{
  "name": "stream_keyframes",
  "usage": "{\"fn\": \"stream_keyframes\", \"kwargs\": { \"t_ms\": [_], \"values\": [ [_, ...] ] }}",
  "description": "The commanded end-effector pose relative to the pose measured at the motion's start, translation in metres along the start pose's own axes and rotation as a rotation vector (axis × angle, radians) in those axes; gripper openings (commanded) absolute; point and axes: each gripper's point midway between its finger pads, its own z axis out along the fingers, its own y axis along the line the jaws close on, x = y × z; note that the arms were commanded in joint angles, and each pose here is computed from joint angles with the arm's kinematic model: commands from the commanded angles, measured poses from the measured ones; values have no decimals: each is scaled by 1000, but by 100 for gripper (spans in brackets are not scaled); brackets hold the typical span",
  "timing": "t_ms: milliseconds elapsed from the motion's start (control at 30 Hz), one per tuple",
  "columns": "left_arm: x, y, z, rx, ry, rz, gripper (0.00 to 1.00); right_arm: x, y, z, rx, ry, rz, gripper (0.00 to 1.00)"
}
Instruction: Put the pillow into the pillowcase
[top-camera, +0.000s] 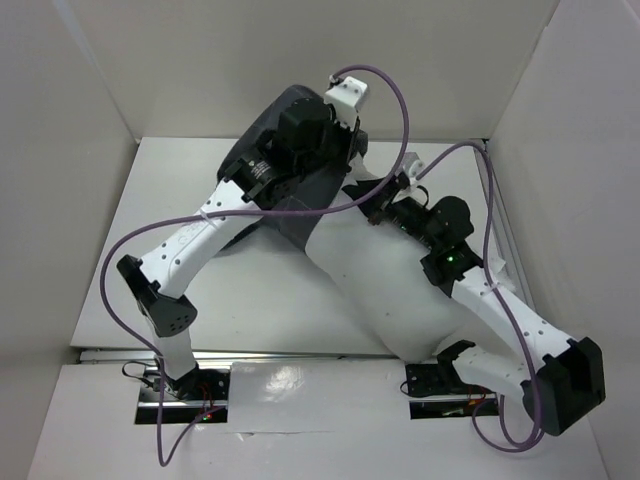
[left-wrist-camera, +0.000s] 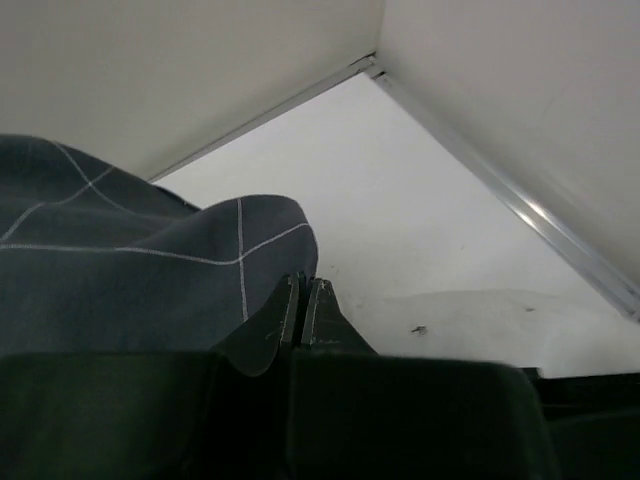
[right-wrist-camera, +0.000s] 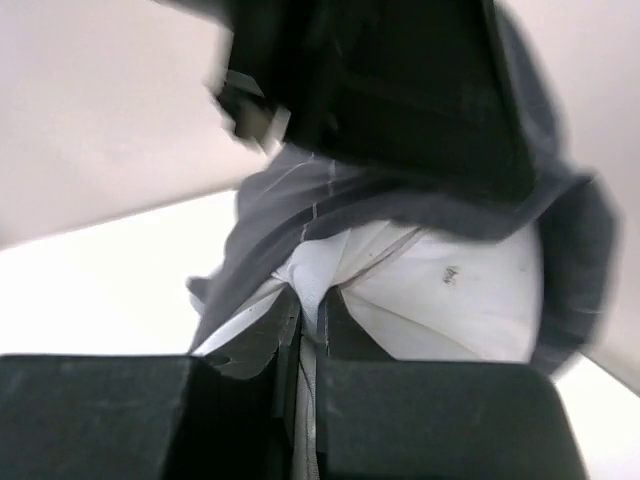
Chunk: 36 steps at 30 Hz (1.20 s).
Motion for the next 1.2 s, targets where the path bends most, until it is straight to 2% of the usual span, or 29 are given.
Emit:
{"fn": "stream_keyframes", "kwargs": {
  "t_ms": [0,100,133,167,233,267,300,333,367,433,467,533,567,667,700,767,800,867,1000,1033,1133,1167],
  "values": [
    [-32,-33,0,118,-111,-7,0,-25,11,6,-37,-165,34,0],
    [-21,-81,-8,274,-85,24,0,8,-5,16,28,-163,109,0],
    [-7,-102,-15,369,-54,46,0,13,-18,19,113,-181,120,0],
    [2,-116,-21,418,-33,53,0,11,-25,19,161,-238,129,0],
    [25,-153,-38,530,12,70,0,29,-43,20,251,-269,151,0],
    [52,-163,-46,579,74,79,0,38,-57,10,341,-300,188,0],
    [68,-176,-54,617,102,88,0,29,-63,5,372,-385,190,0],
    [83,-181,-59,640,136,84,0,28,-67,0,402,-419,199,0],
    [126,-179,-58,641,230,74,0,27,-74,-9,465,-447,213,0],
    [156,-174,-64,629,284,35,0,26,-86,-19,550,-481,264,0],
    [202,-175,-69,651,386,-9,0,29,-100,-28,641,-506,314,0],
    [221,-194,-80,774,398,-43,0,30,-108,-44,713,-539,333,0],
    [241,-204,-94,871,459,-79,0,30,-113,-53,759,-561,341,0],
    [261,-230,-108,975,509,-71,0,29,-124,-67,833,-603,379,0],
    [249,-239,-109,1001,475,-42,0,31,-130,-71,858,-623,421,0],
    [245,-258,-122,1061,481,16,0,34,-138,-75,873,-631,456,0],
    [227,-268,-123,1091,428,57,0,34,-137,-75,870,-637,467,0],
    [217,-284,-139,1150,399,106,0,33,-146,-76,904,-657,471,0],
    [189,-285,-157,1183,331,133,0,27,-163,-78,947,-668,461,0],
    [193,-280,-156,1156,336,137,0,26,-163,-75,940,-662,461,0],
    [194,-271,-148,1082,326,146,0,31,-165,-77,956,-611,468,16],
    [196,-269,-147,1065,336,148,7,45,-168,-79,987,-550,477,24]
  ]
}}
